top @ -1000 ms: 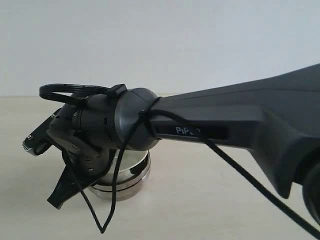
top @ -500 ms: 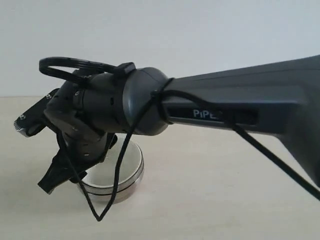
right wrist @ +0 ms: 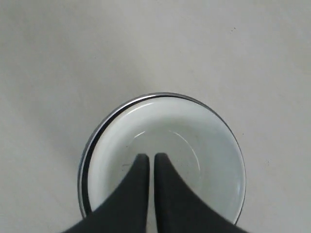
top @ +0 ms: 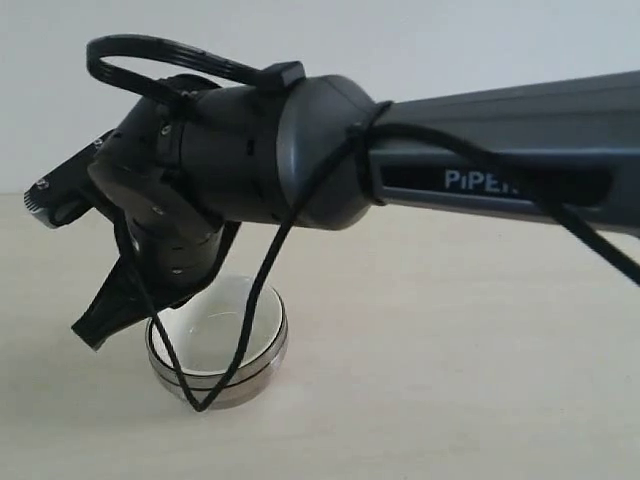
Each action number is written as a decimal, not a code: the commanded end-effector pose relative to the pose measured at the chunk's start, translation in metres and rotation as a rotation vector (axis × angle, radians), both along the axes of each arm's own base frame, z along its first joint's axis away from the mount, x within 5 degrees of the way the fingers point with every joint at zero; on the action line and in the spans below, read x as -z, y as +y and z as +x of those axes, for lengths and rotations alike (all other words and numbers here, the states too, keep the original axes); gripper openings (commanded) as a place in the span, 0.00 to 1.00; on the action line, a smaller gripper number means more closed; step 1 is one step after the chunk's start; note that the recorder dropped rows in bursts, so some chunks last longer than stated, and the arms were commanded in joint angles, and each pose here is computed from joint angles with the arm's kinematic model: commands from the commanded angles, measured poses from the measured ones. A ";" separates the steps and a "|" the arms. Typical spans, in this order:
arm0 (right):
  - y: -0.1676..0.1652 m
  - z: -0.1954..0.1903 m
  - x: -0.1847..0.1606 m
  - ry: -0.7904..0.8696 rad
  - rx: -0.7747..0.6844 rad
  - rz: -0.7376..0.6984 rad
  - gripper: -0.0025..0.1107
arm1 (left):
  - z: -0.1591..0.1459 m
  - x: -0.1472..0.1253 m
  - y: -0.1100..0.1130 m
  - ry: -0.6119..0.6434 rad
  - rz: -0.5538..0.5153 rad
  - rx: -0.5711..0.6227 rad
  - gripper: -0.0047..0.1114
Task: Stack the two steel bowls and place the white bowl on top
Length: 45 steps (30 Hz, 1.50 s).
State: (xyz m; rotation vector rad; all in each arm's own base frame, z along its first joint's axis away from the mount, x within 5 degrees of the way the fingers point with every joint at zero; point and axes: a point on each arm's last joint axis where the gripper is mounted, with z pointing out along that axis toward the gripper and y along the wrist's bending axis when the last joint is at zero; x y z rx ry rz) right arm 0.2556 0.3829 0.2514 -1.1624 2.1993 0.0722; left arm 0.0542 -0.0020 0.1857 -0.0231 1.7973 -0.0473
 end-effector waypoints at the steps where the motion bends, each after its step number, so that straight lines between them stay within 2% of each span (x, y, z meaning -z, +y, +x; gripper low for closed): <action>1: -0.021 0.025 -0.003 0.012 0.111 0.020 0.02 | 0.000 0.000 0.000 -0.007 -0.005 0.003 0.07; 4: -0.041 0.046 0.007 0.034 0.202 0.035 0.02 | 0.000 0.000 0.000 -0.007 -0.005 0.003 0.07; 7: -0.051 0.054 0.025 0.037 0.206 0.058 0.02 | 0.000 0.000 0.000 -0.007 -0.005 0.003 0.07; 13: -0.046 0.062 0.048 0.021 0.184 0.203 0.02 | 0.000 0.000 0.000 -0.007 -0.005 0.003 0.07; 16: -0.042 0.065 0.069 0.041 0.179 0.181 0.02 | 0.000 0.000 0.000 -0.007 -0.005 0.003 0.07; 22: -0.040 0.066 0.073 0.037 0.170 0.190 0.02 | 0.000 0.000 0.000 -0.007 -0.005 0.003 0.07; 29: -0.042 0.065 0.059 0.025 0.174 0.215 0.02 | 0.000 0.000 0.000 -0.007 -0.005 0.003 0.07; 35: -0.051 0.055 0.035 0.014 0.162 0.137 0.02 | 0.000 0.000 0.000 -0.007 -0.005 0.003 0.07; 39: -0.054 0.042 0.008 -0.025 0.112 0.118 0.02 | 0.000 0.000 0.000 -0.007 -0.005 0.003 0.07; 45: -0.060 0.025 -0.044 -0.106 0.077 0.220 0.02 | 0.000 0.000 0.000 -0.007 -0.005 0.003 0.07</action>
